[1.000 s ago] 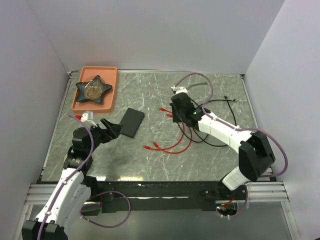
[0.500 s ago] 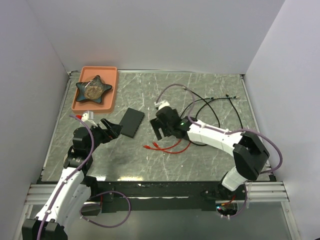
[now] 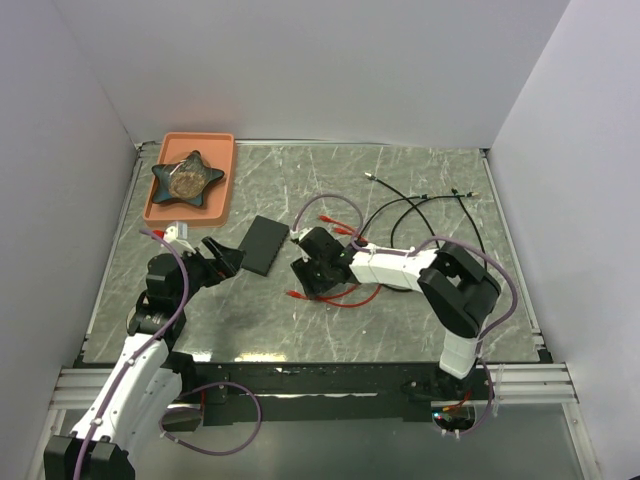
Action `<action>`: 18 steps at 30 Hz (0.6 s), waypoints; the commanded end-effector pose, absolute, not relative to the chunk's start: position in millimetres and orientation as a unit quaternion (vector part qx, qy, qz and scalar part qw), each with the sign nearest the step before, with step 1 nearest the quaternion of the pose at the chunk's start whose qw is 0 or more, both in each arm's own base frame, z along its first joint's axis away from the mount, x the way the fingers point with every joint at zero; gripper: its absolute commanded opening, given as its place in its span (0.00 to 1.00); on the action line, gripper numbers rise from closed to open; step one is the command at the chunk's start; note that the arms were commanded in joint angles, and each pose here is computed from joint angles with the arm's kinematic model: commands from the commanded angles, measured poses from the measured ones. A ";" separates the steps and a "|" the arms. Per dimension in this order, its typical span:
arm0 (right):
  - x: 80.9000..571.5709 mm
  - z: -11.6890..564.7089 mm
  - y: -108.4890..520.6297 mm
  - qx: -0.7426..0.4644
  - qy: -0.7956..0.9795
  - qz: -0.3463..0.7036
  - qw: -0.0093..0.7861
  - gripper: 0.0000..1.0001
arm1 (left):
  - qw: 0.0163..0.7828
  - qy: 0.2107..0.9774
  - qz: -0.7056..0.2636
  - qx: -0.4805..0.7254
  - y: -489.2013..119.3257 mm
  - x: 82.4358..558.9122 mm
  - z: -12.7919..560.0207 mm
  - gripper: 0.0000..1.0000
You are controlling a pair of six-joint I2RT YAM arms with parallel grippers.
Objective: Insert the plug into the switch port
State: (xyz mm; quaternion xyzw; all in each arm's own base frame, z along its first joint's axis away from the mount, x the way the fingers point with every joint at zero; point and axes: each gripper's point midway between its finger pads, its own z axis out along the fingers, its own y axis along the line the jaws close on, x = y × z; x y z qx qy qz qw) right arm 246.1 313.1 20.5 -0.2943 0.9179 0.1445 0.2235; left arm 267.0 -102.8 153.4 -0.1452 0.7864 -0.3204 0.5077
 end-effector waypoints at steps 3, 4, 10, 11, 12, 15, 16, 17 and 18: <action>245.3 15.0 324.3 -0.293 0.917 0.168 0.213 0.40 | 0.520 0.781 -0.316 -0.140 -101.3 271.4 159.8 0.96; 244.4 11.1 323.0 -0.292 0.919 0.164 0.209 0.34 | 0.521 0.780 -0.316 -0.140 -101.0 271.3 160.6 0.96; 246.4 16.6 323.4 -0.300 0.916 0.162 0.213 0.00 | 0.520 0.782 -0.314 -0.140 -100.6 270.9 160.3 0.96; 248.3 20.7 322.8 -0.298 0.915 0.161 0.220 0.00 | 0.521 0.781 -0.314 -0.140 -100.6 270.8 160.7 0.96; 251.6 25.7 320.8 -0.296 0.914 0.155 0.230 0.00 | 0.521 0.781 -0.315 -0.140 -100.8 270.7 160.7 0.96; 256.8 61.3 322.5 -0.292 0.901 0.171 0.271 0.00 | 0.521 0.781 -0.314 -0.140 -100.6 270.6 160.4 0.96; 258.2 88.3 324.7 -0.290 0.890 0.190 0.297 0.00 | 0.521 0.781 -0.314 -0.140 -100.5 270.5 160.8 0.96; 256.9 104.5 326.5 -0.290 0.882 0.203 0.311 0.00 | 0.522 0.780 -0.315 -0.140 -100.6 270.7 161.5 0.96; 253.6 141.8 328.8 -0.291 0.861 0.237 0.343 0.00 | 0.521 0.781 -0.314 -0.140 -100.5 270.5 160.8 0.96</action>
